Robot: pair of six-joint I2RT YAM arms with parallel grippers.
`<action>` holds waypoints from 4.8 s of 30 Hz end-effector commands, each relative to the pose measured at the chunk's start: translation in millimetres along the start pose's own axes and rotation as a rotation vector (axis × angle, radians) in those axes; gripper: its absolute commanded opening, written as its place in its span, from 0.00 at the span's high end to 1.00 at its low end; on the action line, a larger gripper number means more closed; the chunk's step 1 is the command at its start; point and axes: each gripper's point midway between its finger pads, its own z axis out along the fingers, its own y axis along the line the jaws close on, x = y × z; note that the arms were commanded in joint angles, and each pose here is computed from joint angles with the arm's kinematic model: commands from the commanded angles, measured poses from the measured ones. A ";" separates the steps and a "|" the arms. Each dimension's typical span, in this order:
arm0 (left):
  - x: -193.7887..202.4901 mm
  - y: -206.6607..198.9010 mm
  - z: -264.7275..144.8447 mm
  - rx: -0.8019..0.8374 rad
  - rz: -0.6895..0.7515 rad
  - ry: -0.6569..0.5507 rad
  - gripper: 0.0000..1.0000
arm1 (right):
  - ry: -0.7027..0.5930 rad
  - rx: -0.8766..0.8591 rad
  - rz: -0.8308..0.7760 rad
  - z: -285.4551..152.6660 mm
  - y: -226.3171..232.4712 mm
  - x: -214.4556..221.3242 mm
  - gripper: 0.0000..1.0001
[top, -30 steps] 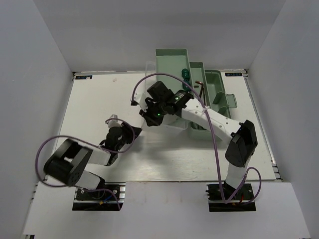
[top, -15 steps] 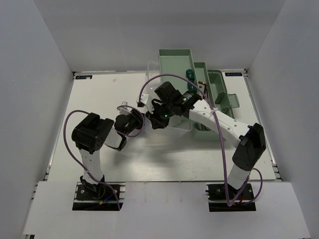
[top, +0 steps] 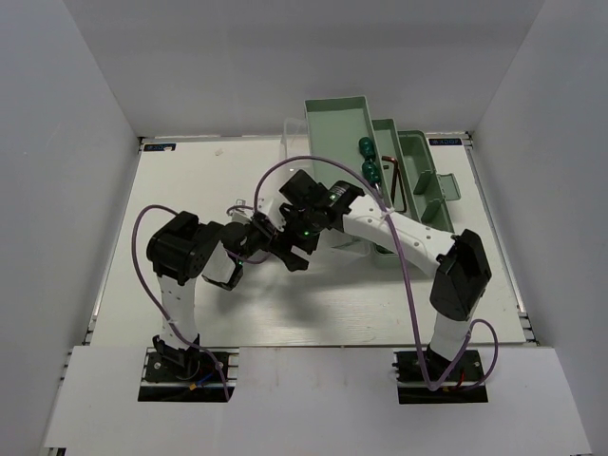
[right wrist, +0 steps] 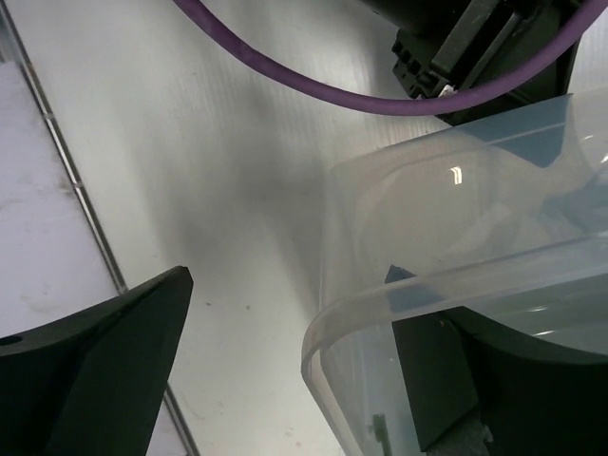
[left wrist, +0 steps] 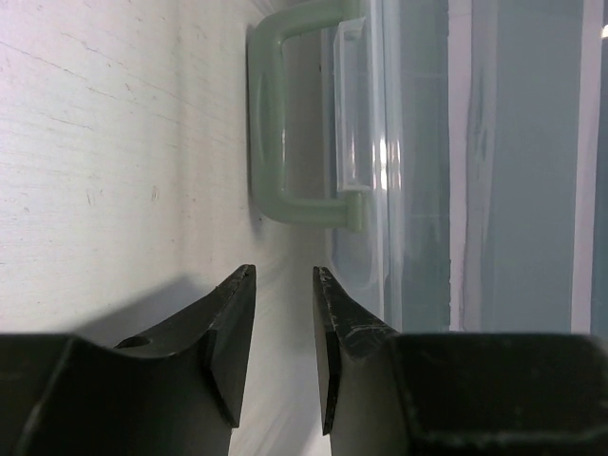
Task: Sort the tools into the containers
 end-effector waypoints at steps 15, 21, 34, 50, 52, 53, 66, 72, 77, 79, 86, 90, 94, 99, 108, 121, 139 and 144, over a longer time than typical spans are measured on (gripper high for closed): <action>-11.1 -57.5 6.9 0.224 0.045 -0.019 0.59 | -0.017 -0.019 -0.888 -0.6 -12.0 4.2 0.09; -9.3 -53.2 11.4 0.215 0.034 -0.006 0.59 | -0.147 -0.080 -0.867 -34.7 14.9 -30.2 0.12; -6.2 -57.2 17.7 0.232 0.030 0.009 0.59 | -0.442 -0.003 -0.600 -123.7 38.4 -113.4 0.52; -2.7 -62.7 21.0 0.237 0.031 0.027 0.59 | -0.076 1.423 0.622 -320.6 -296.5 175.2 0.89; -3.5 -63.4 22.9 0.235 0.031 0.027 0.59 | -0.048 1.309 0.678 -303.4 -297.9 197.8 0.79; -3.5 -63.4 22.9 0.235 0.031 0.027 0.59 | -0.029 1.246 0.747 -296.8 -305.6 227.4 0.69; -14.5 -89.8 30.2 0.281 0.048 0.034 0.59 | -0.083 0.705 1.091 -196.4 -343.2 315.3 0.60; -19.9 -121.6 45.0 0.341 0.070 0.054 0.59 | -0.238 0.417 1.079 -165.6 -320.8 288.8 0.64; -19.6 -148.0 55.5 0.392 0.100 0.091 0.59 | -0.330 0.237 1.073 -150.9 -303.3 262.6 0.68; -16.4 -158.7 59.2 0.413 0.117 0.107 0.59 | -0.341 0.210 1.071 -149.1 -304.1 258.2 0.68; -1.0 -195.4 75.1 0.477 0.140 0.177 0.59 | -0.313 0.160 1.066 -135.2 -292.2 255.2 0.71; 17.3 -229.0 87.2 0.543 0.160 0.230 0.59 | -0.301 0.145 1.055 -130.0 -285.5 250.3 0.71; 36.9 -255.1 98.1 0.588 0.171 0.280 0.60 | -0.304 0.151 1.057 -126.5 -281.6 251.1 0.71; 44.6 -268.5 105.7 0.611 0.177 0.302 0.60 | -0.309 0.164 1.057 -127.3 -278.0 254.2 0.71; 13.5 -298.8 52.1 0.619 0.288 0.198 0.60 | -0.284 0.151 1.080 -116.8 -267.7 260.1 0.64; -42.2 -179.3 -55.5 -0.101 0.678 -0.074 0.34 | -0.236 0.227 1.012 -111.8 -259.9 236.7 0.31; 12.9 -106.5 -35.3 -0.122 0.638 0.139 0.37 | -0.198 0.510 1.015 -140.7 -304.5 238.1 0.31; 39.7 -95.0 -12.2 -0.088 0.612 0.228 0.39 | -0.219 0.495 0.976 -140.5 -307.4 224.5 0.31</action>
